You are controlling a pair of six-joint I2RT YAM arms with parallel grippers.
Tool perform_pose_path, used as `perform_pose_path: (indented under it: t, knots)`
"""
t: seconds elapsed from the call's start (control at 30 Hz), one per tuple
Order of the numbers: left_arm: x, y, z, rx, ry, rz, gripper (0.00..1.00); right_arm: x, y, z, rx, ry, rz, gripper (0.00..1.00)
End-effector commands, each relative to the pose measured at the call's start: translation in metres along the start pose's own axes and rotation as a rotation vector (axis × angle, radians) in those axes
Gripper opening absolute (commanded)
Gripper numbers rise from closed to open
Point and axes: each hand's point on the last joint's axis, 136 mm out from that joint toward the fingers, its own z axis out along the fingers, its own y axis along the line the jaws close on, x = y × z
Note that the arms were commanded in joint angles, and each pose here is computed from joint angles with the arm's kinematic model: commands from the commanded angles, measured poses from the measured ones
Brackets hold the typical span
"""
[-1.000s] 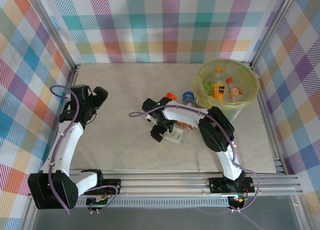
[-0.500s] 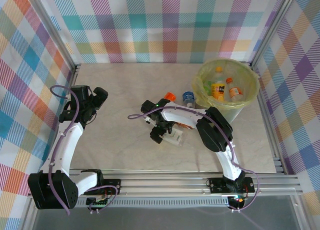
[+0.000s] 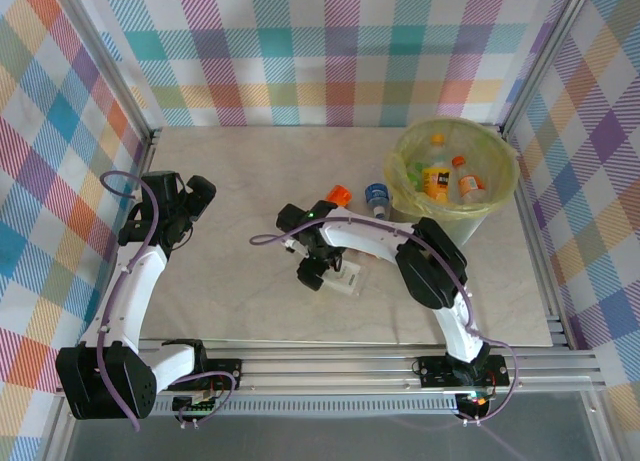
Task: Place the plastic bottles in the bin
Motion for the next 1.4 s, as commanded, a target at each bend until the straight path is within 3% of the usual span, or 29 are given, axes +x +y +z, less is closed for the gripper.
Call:
perform_pose_path:
  t: [0.0, 0.13, 0.4, 0.57, 0.77, 0.9, 1.07, 1.37]
  knots:
    - [-0.005, -0.005, -0.009, 0.01, -0.022, 0.021, 1.0, -0.015, 0.002, -0.057, -0.017, -0.139, 0.025, 0.86]
    - [-0.007, -0.006, -0.011, 0.013, -0.03, 0.023, 1.0, -0.018, -0.006, -0.103, 0.001, -0.235, 0.087, 0.85]
    - [-0.008, -0.008, -0.014, 0.024, -0.036, 0.024, 1.0, -0.009, -0.041, -0.231, 0.084, -0.506, 0.193, 0.86]
    - [-0.007, -0.008, -0.014, 0.03, -0.035, 0.026, 1.0, 0.017, -0.083, -0.294, 0.155, -0.639, 0.295, 0.86]
    - [-0.007, -0.011, -0.014, 0.044, -0.031, 0.023, 1.0, 0.06, -0.142, -0.339, 0.242, -0.748, 0.473, 0.87]
    - [-0.007, -0.012, -0.015, 0.049, -0.031, 0.025, 1.0, 0.091, -0.179, -0.36, 0.331, -0.797, 0.587, 0.87]
    - [-0.008, -0.013, -0.016, 0.051, -0.034, 0.026, 1.0, 0.133, -0.226, -0.363, 0.485, -0.739, 0.734, 0.88]
    - [-0.009, -0.016, -0.016, 0.058, -0.034, 0.026, 1.0, 0.161, -0.275, -0.344, 0.543, -0.662, 0.897, 0.9]
